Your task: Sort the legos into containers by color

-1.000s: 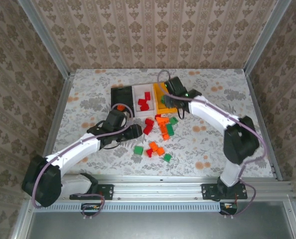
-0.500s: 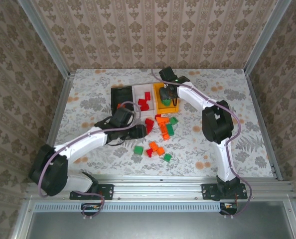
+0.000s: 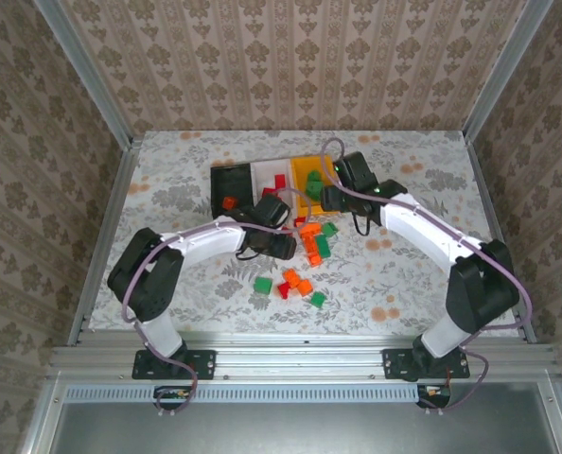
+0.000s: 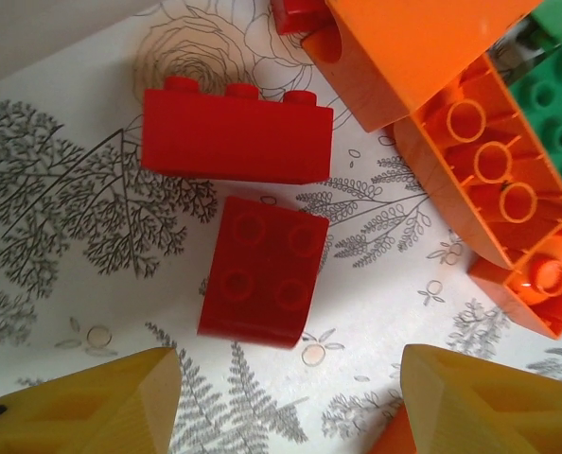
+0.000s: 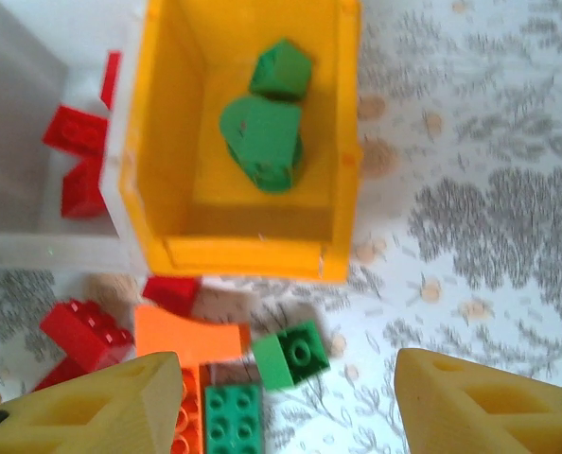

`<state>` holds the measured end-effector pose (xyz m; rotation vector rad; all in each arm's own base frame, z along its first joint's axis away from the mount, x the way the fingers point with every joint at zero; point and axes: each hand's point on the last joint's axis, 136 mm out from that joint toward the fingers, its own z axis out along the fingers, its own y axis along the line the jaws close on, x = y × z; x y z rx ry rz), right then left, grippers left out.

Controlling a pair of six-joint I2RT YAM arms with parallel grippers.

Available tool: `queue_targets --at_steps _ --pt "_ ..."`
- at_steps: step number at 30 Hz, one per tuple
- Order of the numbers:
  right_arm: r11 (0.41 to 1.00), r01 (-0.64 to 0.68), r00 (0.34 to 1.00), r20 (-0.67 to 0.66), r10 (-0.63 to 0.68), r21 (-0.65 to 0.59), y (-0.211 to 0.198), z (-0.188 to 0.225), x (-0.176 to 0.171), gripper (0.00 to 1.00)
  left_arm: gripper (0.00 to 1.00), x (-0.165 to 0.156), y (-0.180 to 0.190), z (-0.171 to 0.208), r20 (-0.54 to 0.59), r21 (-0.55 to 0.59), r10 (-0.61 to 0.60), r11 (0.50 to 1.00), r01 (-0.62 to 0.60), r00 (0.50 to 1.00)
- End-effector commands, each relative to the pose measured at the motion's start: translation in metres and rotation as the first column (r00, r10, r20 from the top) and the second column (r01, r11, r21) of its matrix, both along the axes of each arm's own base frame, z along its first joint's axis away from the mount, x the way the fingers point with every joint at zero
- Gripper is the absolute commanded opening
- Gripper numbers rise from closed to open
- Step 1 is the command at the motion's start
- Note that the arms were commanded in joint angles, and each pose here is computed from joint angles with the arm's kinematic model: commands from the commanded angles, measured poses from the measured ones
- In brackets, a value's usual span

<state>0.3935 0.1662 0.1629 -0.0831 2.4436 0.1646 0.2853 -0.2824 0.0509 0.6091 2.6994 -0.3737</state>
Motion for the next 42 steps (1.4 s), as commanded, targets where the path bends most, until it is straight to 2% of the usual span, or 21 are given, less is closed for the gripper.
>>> queue_targets --at_steps 1,6,13,19,22,25,27,30,33,36,42 --pt "0.998 0.043 0.999 0.008 -0.043 0.039 -0.006 -0.009 -0.008 0.62 0.61 0.009 0.0 -0.005 0.037 0.065 -0.059 0.996 0.057 0.998" --pt "0.999 0.048 0.999 -0.005 -0.048 0.013 -0.014 -0.021 -0.016 0.62 0.54 0.02 -0.001 -0.023 0.071 0.088 -0.059 0.995 0.052 0.996" --pt "0.998 0.05 0.999 0.008 -0.05 0.027 -0.014 -0.024 -0.017 0.61 0.41 0.026 -0.005 -0.021 0.129 0.058 -0.063 0.997 0.056 0.99" --pt "0.998 0.05 0.999 0.02 -0.051 0.033 -0.015 -0.023 -0.019 0.6 0.28 0.017 0.0 -0.028 0.11 0.084 -0.074 0.994 0.065 0.991" --pt "0.998 0.054 0.998 0.03 -0.055 0.039 -0.017 -0.02 -0.019 0.6 0.26 0.005 0.001 -0.013 0.116 0.077 -0.083 0.994 0.074 0.99" --pt "0.997 0.057 0.998 0.038 -0.059 0.043 -0.018 -0.019 -0.019 0.6 0.26 -0.008 -0.004 0.021 0.149 0.013 -0.098 0.995 0.097 0.984" --pt "0.997 0.061 0.997 0.038 -0.063 0.045 -0.019 -0.019 -0.018 0.59 0.25 -0.005 -0.002 0.049 0.191 -0.011 -0.084 0.996 0.088 0.978" --pt "0.997 0.063 0.997 0.034 -0.065 0.053 -0.017 -0.022 -0.017 0.6 0.25 0.019 0.007 0.087 0.237 -0.025 -0.025 0.999 0.032 0.971" --pt "0.996 0.067 0.997 0.026 -0.068 0.067 -0.016 -0.024 -0.018 0.59 0.27 0.056 0.018 0.109 0.267 -0.006 0.057 0.998 -0.057 0.962" --pt "0.995 0.071 0.997 0.03 -0.073 0.07 -0.018 -0.024 -0.019 0.59 0.26 0.095 0.019 0.106 0.234 0.024 0.112 0.992 -0.121 0.966" --pt "0.994 0.087 0.994 0.054 -0.091 0.067 -0.028 -0.015 -0.021 0.6 0.25 0.148 -0.001 0.079 0.149 0.026 0.125 0.991 -0.131 0.981"
